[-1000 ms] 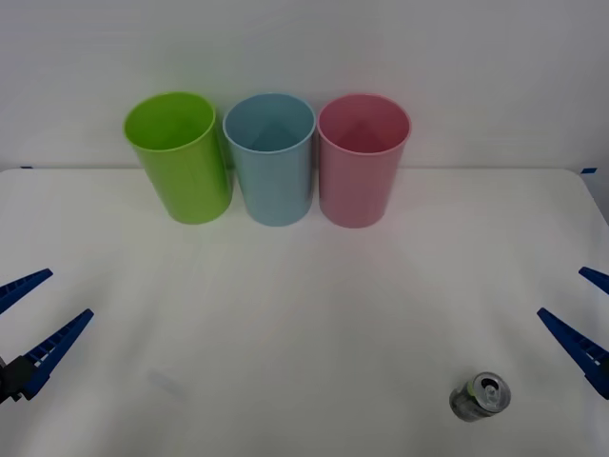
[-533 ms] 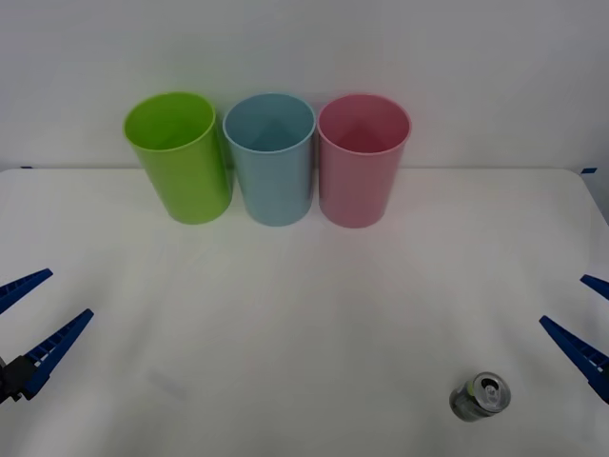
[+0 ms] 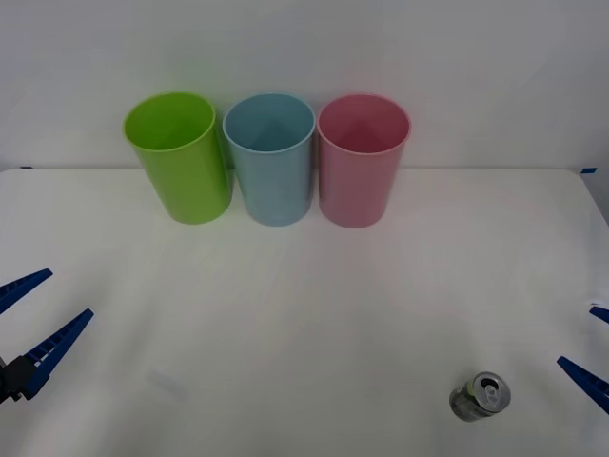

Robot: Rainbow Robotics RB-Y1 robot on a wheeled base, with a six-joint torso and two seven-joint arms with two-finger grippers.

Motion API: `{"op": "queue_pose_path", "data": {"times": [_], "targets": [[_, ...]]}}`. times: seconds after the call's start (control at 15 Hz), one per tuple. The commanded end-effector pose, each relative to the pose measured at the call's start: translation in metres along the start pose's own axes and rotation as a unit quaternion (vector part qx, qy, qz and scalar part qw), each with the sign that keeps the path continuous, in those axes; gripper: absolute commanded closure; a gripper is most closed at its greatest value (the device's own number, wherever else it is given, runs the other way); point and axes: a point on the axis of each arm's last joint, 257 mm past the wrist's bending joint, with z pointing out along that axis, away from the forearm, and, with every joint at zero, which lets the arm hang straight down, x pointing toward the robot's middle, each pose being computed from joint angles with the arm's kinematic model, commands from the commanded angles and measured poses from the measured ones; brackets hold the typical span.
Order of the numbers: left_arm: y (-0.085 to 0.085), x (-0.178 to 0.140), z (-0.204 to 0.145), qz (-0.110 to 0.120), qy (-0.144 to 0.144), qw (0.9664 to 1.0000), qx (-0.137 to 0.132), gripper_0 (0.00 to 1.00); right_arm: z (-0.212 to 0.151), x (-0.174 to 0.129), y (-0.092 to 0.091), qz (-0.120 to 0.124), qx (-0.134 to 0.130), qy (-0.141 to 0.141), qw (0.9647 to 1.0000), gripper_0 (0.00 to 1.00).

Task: Grasp the object on the table and drop it into the matching bin: aluminum can to the light blue bin, PET bottle to the pink bin.

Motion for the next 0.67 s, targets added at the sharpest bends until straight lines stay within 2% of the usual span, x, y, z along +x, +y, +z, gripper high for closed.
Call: {"op": "queue_pose_path", "data": {"times": [0.07,0.27,0.47,0.6,0.67], "targets": [[0.000,0.000,0.000,0.000,0.000,1.0000,0.000,0.00,-0.011,0.010,0.008,0.003,-0.025,0.009,0.9996,0.00],[0.000,0.000,0.000,0.000,0.000,1.0000,0.000,0.00,-0.017,0.018,0.020,0.002,-0.047,0.015,0.9988,0.00],[0.000,0.000,0.000,0.000,0.000,1.0000,0.000,0.00,-0.021,0.026,0.028,-0.006,-0.056,0.023,0.9982,0.00],[0.000,0.000,0.000,0.000,0.000,1.0000,0.000,0.00,-0.022,0.033,0.030,-0.036,-0.057,0.024,0.9975,0.00],[0.000,0.000,0.000,0.000,0.000,1.0000,0.000,0.00,-0.022,0.038,0.030,-0.043,-0.055,0.025,0.9972,0.00]]}}
